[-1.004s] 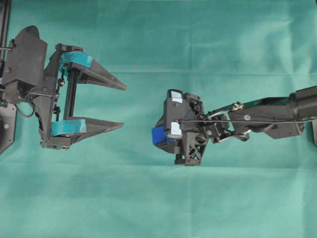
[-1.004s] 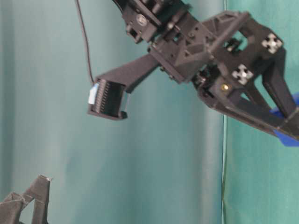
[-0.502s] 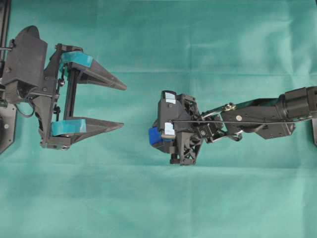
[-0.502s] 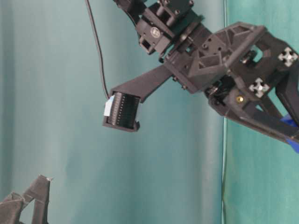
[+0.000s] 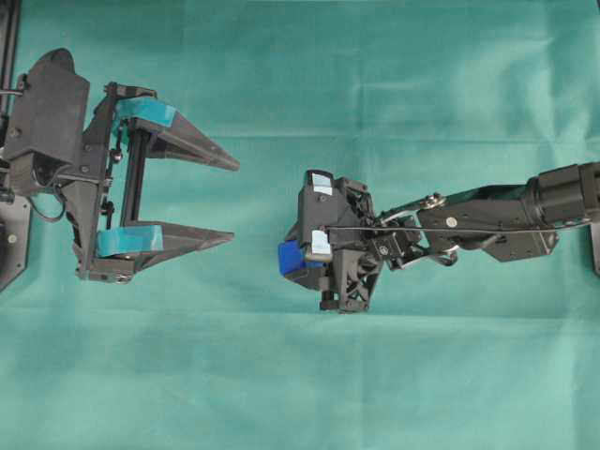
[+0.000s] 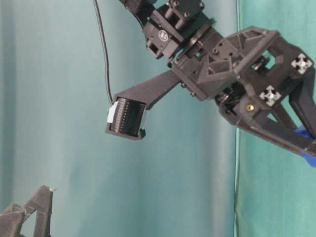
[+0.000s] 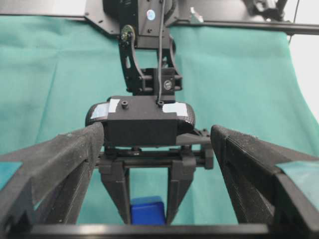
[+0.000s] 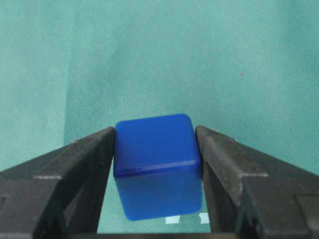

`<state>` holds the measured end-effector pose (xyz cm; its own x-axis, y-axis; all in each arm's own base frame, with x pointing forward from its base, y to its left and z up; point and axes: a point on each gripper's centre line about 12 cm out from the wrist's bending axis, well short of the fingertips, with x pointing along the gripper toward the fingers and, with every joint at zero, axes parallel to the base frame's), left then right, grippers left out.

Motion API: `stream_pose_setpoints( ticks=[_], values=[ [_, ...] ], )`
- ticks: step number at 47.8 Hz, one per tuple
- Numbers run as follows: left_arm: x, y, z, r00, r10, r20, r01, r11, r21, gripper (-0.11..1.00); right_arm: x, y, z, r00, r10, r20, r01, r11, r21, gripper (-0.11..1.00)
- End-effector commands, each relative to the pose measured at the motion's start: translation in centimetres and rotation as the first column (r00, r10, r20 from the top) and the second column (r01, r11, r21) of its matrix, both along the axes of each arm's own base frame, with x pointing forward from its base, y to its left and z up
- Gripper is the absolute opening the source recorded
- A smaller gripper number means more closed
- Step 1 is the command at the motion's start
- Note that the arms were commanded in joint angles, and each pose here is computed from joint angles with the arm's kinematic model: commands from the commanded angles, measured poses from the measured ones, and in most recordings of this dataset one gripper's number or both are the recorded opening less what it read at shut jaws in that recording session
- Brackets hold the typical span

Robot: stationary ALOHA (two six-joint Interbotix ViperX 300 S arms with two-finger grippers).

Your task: Handover the blue block to the right arm after grasping it with the left arm, then place it in the designated position.

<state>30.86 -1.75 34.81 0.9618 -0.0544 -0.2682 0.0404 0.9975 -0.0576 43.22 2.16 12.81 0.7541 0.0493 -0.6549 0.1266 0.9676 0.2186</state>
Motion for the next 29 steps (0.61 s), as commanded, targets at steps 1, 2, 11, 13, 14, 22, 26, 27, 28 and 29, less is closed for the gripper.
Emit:
stream_pose_setpoints(
  ticks=[1, 2, 11, 13, 14, 22, 26, 27, 28, 29],
  values=[
    [0.01, -0.09, 0.91, 1.0, -0.004, 0.028, 0.004, 1.0, 0.001, 1.0, 0.55, -0.05, 1.39, 0.999, 0.001, 0.043, -0.001, 1.0, 0.004, 0.56],
    [0.01, -0.09, 0.91, 1.0, -0.004, 0.028, 0.004, 1.0, 0.001, 1.0, 0.55, -0.05, 1.39, 0.999, 0.003, 0.043, -0.003, 1.0, 0.001, 0.56],
    [0.01, -0.09, 0.91, 1.0, -0.003, 0.028, 0.003, 1.0, 0.0, 1.0, 0.51, -0.05, 1.34, 0.999, 0.008, 0.042, -0.008, 1.0, -0.005, 0.56],
    [0.01, -0.09, 0.91, 1.0, -0.003, 0.028, 0.003, 1.0, 0.001, 1.0, 0.51, 0.01, 1.34, 0.999, 0.01, 0.042, -0.01, 1.0, -0.005, 0.56],
    [0.01, -0.09, 0.91, 1.0, -0.003, 0.028, 0.003, 1.0, 0.0, 1.0, 0.51, -0.05, 1.34, 0.999, 0.008, 0.042, -0.008, 1.0, -0.005, 0.56],
    [0.01, -0.09, 0.91, 1.0, -0.003, 0.028, 0.003, 1.0, 0.0, 1.0, 0.5, 0.0, 1.33, 0.999, 0.008, 0.041, -0.008, 1.0, -0.004, 0.56],
    [0.01, -0.09, 0.91, 1.0, -0.003, 0.028, 0.003, 1.0, 0.001, 1.0, 0.5, 0.0, 1.33, 0.999, 0.003, 0.04, -0.003, 1.0, 0.002, 0.56],
    [0.01, -0.09, 0.91, 1.0, -0.003, 0.028, 0.003, 1.0, 0.001, 1.0, 0.54, -0.06, 1.44, 0.999, 0.001, 0.043, -0.001, 1.0, 0.003, 0.56],
    [0.01, -0.09, 0.89, 1.0, -0.003, 0.026, 0.003, 1.0, 0.0, 1.0, 0.54, 0.0, 1.38, 0.999, 0.0, 0.042, 0.0, 1.0, 0.006, 0.56],
    [0.01, -0.09, 0.91, 1.0, -0.003, 0.028, 0.003, 1.0, 0.0, 1.0, 0.59, -0.06, 1.43, 0.999, -0.002, 0.043, 0.002, 1.0, 0.007, 0.56]
  ],
)
